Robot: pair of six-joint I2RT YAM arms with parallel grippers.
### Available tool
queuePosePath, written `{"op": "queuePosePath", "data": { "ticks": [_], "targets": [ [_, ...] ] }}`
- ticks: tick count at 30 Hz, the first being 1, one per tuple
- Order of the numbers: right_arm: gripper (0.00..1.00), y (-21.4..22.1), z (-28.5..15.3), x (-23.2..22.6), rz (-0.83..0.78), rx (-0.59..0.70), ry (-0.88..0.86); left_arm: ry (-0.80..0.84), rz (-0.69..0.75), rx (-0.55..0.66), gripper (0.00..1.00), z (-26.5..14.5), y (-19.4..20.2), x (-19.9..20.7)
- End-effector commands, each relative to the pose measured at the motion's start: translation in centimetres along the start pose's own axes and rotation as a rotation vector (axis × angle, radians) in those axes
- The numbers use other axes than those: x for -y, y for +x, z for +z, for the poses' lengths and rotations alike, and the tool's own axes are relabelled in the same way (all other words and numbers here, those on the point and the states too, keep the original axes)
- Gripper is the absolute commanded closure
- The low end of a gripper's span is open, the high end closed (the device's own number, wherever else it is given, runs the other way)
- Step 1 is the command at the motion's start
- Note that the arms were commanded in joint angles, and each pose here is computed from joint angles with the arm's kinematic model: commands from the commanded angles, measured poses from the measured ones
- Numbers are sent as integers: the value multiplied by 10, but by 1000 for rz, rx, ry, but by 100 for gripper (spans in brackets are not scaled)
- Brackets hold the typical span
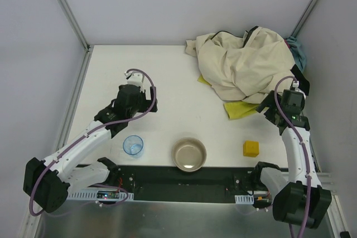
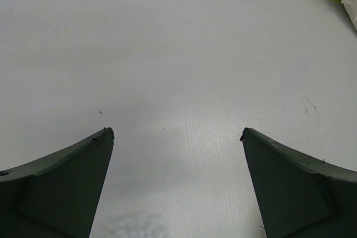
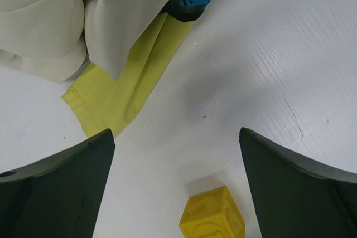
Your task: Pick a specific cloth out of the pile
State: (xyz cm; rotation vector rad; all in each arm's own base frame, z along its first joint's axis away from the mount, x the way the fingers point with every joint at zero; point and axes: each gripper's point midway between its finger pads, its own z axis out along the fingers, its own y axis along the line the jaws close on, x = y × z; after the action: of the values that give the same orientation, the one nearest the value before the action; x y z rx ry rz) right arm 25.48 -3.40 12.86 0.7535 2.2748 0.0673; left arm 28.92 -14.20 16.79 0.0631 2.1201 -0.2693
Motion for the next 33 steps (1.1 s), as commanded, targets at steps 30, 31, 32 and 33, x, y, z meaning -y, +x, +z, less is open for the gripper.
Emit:
{"op": "queuePosePath", "data": {
  "ticks": [30,31,32,33],
  "targets": [
    [1,-78,121,-43,253,-84,-106,-25,152,18,1,20,-65,22],
    [3,-78,124,-44,257,-90,-110,-21,151,20,1,21,-67,23],
    [5,-77,129,-45,264,-98,-110,-18,153,21,1,21,-69,25],
    [7,-78,133,-46,268,-102,-114,-8,155,28,1,20,-75,28]
  ]
}}
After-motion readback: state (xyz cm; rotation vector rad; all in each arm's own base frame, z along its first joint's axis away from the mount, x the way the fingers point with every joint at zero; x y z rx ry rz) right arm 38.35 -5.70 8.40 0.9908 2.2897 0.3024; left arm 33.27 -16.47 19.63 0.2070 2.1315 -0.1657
